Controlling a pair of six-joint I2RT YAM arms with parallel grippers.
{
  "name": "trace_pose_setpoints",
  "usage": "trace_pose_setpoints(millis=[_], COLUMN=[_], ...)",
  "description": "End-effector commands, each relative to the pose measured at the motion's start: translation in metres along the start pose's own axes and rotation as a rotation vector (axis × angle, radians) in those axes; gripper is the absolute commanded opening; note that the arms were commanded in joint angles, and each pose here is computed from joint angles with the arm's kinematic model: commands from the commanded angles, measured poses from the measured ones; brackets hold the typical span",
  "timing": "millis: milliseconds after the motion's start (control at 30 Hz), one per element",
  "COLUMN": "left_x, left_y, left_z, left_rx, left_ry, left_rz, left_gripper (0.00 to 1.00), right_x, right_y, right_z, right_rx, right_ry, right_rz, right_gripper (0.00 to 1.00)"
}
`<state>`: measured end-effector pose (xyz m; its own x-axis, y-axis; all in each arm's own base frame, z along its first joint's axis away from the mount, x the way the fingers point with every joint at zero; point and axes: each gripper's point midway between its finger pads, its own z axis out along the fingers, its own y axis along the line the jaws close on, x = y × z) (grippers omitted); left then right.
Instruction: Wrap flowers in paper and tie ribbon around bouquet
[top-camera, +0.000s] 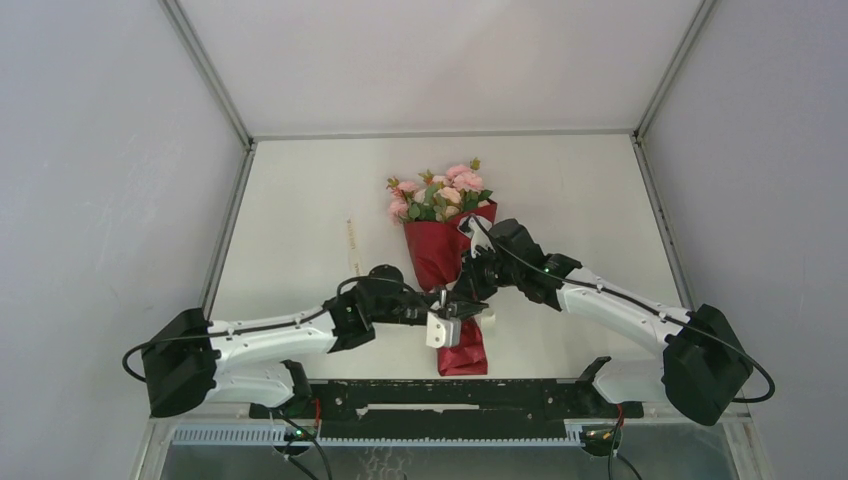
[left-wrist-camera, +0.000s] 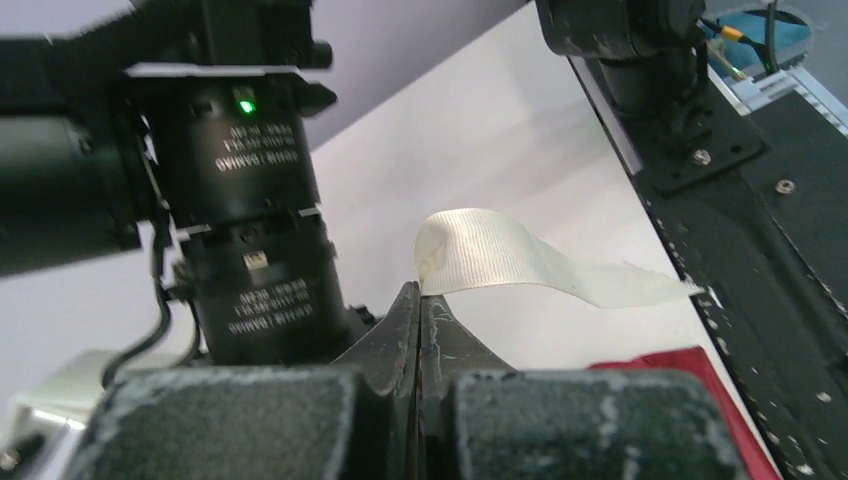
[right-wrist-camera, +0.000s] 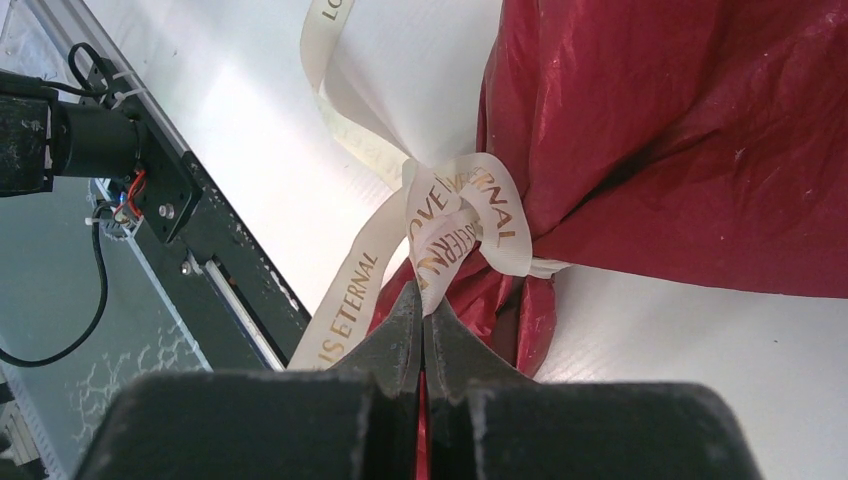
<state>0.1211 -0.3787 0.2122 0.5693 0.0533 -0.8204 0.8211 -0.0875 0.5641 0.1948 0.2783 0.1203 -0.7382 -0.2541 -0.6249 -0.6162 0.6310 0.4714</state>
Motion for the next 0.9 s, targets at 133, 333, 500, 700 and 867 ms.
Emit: trace_pose_setpoints(millis=[133, 333, 500, 700, 867], left_x=[-0.013, -0.043, -0.019, 0.027, 0.045], left_y=[-0.010, 0.019, 0.019, 0.039, 0.023], left_z=[0.012, -0.016, -0.062, -0.116, -0.126], left_rx=[0.117, -0.045, -0.057, -0.379, -0.397], left_ry=[-0.077, -0.145, 0.039, 0.150, 0.115], left_rz=[0.143, 0.152, -0.067, -0.484, -0.589], left_gripper=[0.50, 0.77, 0.72, 0.71, 0.54], right_x=[-0.025, -0.024, -0.027, -0.031, -0.026], right_y=[0.016, 0.019, 0.022, 0.034, 0.035], right_z=[-0.009, -0.010, -0.010, 0.003, 0.017], right_rx=[-0.040, -0.056, -0.045, -0.010, 0.004], right_ry=[-0.070, -0.066, -0.083, -0.077, -0.024], right_rz=[-0.058, -0.066, -0.058, -0.103, -0.123], right_gripper=[0.00, 0.00, 0.00, 0.00, 0.00])
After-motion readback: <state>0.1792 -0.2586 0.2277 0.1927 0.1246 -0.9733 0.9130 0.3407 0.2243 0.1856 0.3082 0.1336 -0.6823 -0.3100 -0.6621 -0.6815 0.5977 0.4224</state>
